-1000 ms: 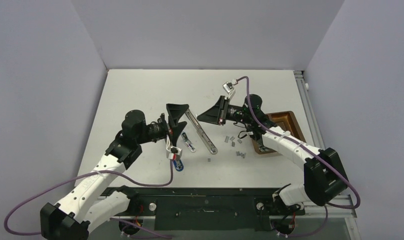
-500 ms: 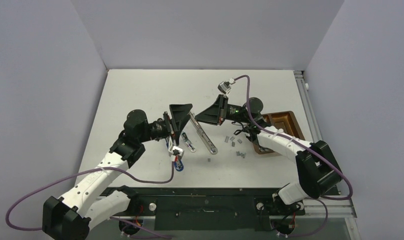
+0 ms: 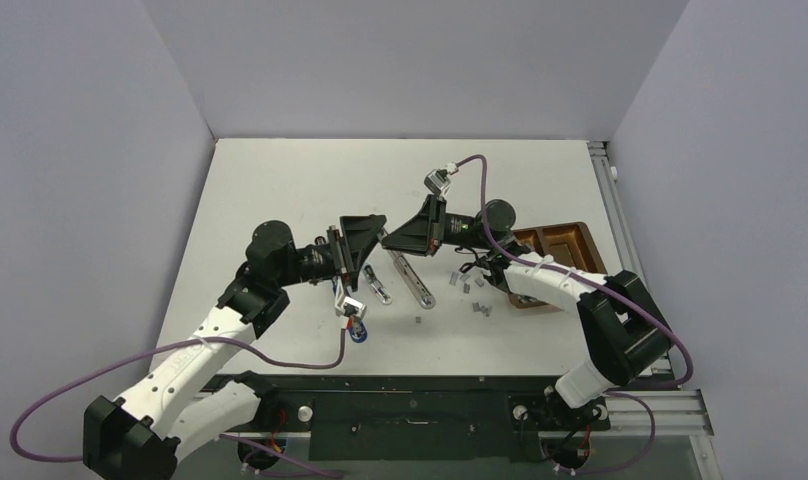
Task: Load the staples into the stapler
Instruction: Pick up the staple from the center of the board.
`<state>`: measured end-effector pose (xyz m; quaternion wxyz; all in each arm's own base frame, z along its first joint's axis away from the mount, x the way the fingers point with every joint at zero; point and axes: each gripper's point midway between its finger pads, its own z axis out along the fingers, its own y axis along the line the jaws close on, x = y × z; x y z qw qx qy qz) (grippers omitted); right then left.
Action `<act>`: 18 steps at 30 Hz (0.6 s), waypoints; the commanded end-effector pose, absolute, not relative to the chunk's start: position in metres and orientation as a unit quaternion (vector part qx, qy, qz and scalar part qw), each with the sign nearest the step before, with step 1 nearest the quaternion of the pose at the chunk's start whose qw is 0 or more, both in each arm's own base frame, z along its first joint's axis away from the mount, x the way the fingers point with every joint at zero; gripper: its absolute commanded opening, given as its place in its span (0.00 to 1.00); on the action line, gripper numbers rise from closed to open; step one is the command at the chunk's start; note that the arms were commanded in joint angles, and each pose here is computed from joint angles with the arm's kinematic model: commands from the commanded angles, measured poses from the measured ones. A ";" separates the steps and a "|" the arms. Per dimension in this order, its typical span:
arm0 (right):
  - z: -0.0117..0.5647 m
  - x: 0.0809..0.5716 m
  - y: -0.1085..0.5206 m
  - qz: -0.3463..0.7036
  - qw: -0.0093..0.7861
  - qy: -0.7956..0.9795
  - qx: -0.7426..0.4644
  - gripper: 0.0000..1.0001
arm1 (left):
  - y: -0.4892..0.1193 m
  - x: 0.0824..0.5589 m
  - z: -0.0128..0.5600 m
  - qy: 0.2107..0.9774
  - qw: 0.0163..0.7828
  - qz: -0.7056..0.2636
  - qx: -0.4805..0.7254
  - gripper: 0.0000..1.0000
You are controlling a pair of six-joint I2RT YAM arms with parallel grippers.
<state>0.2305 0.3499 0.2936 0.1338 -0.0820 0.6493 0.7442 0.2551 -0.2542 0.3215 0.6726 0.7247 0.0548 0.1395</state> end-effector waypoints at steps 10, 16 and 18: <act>0.314 0.230 0.352 0.782 0.148 0.599 -0.091 0.11 | -0.253 0.238 0.324 0.024 0.666 0.140 0.732 0.46; 0.312 0.232 0.352 0.781 0.148 0.601 -0.087 0.11 | -0.253 0.238 0.321 0.027 0.661 0.137 0.737 0.37; 0.312 0.233 0.352 0.780 0.150 0.601 -0.086 0.11 | -0.252 0.238 0.319 0.028 0.659 0.137 0.739 0.36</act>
